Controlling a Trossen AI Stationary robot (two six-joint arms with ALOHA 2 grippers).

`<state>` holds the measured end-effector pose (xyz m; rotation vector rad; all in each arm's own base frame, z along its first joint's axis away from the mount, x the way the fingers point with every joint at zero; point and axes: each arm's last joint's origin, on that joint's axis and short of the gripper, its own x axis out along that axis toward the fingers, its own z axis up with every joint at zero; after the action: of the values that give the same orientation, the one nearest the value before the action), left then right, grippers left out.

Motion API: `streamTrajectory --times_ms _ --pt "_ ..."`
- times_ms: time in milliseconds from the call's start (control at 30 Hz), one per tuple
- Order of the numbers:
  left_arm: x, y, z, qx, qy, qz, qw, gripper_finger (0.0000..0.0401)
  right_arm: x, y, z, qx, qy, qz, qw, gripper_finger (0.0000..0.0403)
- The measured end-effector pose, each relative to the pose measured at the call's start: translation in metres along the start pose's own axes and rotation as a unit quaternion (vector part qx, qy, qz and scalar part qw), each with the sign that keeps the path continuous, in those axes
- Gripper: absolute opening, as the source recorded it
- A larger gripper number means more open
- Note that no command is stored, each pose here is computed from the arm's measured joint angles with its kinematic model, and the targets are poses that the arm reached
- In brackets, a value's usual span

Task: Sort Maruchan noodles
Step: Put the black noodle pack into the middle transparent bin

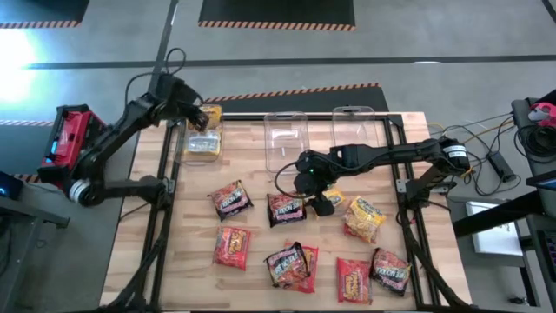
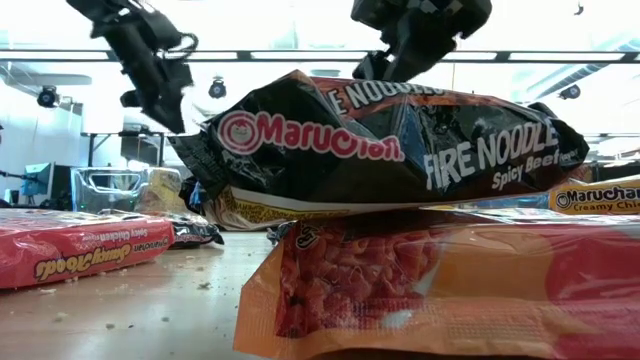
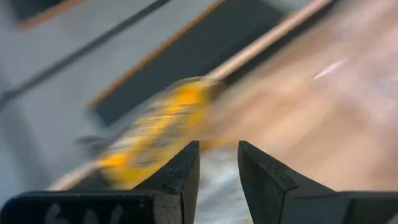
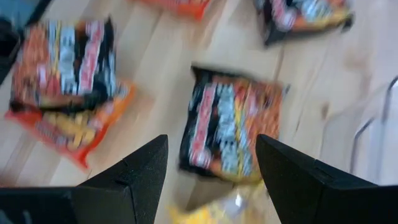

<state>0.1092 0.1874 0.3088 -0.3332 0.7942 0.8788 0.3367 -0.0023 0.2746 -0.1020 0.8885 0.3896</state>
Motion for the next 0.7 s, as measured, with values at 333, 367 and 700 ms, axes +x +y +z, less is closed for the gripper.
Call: streamTrajectory --times_ms 333,367,700 --pt "-0.011 -0.073 -0.066 -0.007 -0.13 -0.2 0.971 0.0091 0.0 0.0 0.004 0.189 -0.019 0.0 0.982 0.0231" --pt "-0.011 -0.081 -0.071 -0.004 -0.146 -0.224 0.964 0.0091 0.0 0.001 0.003 0.201 -0.012 0.001 0.98 0.0231" --pt "-0.027 -0.154 -0.097 0.039 -0.193 -0.297 0.934 0.0091 0.002 0.007 0.001 0.365 0.007 0.003 0.931 0.0231"
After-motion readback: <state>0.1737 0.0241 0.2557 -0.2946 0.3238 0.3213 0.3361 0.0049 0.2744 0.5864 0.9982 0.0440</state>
